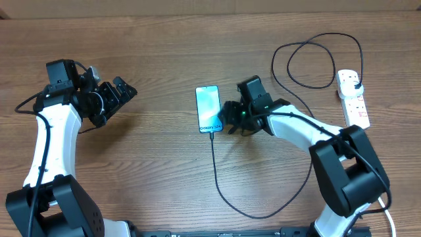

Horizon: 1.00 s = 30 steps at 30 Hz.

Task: Plug charger to phone and switch on socket
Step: 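Swing the right gripper over to the white power strip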

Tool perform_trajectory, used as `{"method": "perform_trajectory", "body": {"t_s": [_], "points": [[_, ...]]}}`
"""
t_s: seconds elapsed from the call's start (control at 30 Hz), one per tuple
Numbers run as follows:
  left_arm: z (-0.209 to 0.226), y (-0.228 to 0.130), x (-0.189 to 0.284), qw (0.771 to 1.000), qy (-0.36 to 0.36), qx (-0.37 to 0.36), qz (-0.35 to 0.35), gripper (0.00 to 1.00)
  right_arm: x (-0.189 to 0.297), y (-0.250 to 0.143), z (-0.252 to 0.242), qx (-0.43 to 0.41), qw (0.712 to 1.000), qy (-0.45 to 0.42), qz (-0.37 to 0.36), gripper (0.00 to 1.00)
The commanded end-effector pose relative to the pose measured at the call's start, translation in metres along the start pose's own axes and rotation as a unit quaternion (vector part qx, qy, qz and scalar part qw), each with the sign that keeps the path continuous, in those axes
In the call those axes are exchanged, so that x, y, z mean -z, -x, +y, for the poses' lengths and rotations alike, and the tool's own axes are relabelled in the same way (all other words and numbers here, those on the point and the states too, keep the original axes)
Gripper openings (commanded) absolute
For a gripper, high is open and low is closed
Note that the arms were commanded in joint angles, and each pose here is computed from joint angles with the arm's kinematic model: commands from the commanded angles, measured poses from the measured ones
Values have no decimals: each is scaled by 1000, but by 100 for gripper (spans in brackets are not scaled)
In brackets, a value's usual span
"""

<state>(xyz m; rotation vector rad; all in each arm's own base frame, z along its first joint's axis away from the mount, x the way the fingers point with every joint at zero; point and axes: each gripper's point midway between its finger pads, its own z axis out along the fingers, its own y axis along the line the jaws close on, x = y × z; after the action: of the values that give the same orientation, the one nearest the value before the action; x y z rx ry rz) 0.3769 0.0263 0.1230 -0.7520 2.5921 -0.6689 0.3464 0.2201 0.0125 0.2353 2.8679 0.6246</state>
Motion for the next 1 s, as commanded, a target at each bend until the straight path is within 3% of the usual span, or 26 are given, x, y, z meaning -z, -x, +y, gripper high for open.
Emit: {"method": "perform_trajectory", "body": {"t_s": [0.0,0.13,0.23,0.47,0.8,0.97], "points": [[-1,1,2,1000,1,-14,-4,99,41,18,11,22,1000,-8,-7,66],[-1,1,2,1000,1,-13,-4,99,110,38,12,44,997,-63,-10,82],[-1,1,2,1000,1,-14,-4,100,165,59,-7,40,989,-140,-40,100],[-1,1,2,1000,1,-14,-4,99,244,88,-90,-30,949,-300,-96,100],[-1,1,2,1000,1,-13,-4,99,299,106,-208,-192,909,-345,-134,100],[-1,1,2,1000,1,-14,-4,100,326,117,-269,-269,878,-349,-186,100]]}}
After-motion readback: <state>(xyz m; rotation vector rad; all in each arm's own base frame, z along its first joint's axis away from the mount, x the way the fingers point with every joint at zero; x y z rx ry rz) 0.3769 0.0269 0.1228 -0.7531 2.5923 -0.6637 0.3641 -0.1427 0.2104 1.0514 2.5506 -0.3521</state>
